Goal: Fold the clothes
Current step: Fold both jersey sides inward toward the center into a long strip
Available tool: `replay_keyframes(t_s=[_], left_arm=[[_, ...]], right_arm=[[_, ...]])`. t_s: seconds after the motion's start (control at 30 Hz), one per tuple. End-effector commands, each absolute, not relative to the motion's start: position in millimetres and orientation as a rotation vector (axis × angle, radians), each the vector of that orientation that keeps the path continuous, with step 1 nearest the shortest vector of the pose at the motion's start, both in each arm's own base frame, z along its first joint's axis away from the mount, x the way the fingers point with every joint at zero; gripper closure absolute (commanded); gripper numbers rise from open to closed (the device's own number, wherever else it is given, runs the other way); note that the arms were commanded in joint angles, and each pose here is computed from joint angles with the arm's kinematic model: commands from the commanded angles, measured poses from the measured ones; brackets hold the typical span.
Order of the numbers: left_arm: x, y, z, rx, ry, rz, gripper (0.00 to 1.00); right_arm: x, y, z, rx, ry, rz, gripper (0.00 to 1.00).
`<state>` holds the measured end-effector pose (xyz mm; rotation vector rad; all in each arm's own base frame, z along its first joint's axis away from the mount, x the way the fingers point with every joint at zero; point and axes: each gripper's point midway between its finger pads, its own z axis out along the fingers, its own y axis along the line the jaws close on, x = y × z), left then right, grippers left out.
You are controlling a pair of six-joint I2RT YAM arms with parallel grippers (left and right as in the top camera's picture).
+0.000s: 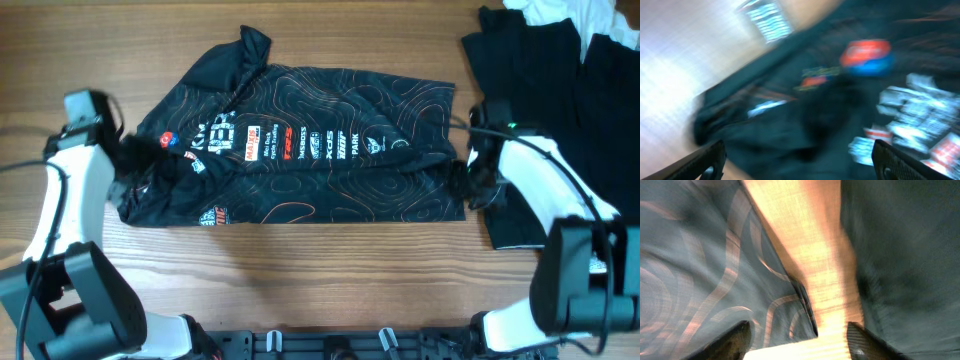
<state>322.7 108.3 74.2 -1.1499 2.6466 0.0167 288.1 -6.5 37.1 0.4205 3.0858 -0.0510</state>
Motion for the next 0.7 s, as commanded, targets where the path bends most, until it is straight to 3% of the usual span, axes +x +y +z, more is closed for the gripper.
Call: replay_keyframes(t_s=[0.0, 0.13, 0.3, 0.47, 0.67], left_arm=[[412, 60, 142, -0.609, 2.506, -0.185, 0.05], [478, 33, 170, -0.387, 2.383, -0.231, 0.02], [571, 7, 138, -0.187, 2.267, -0.252, 0.00], [606, -6, 87, -0.133, 2.203, -0.314, 0.02], [616, -11, 24, -0.122, 2.224, -0.318, 0.01]], right_arm=[[338, 4, 98, 0.256, 2.889, 0.056, 0.26], [368, 17, 134, 0.149, 2.777, 0.162, 0.23], [376, 19, 141, 0.141, 2.743, 0.181, 0.22], [378, 19, 141, 0.149, 2.734, 0.184, 0.22], [380, 19, 142, 0.159, 2.724, 0.188, 0.21]])
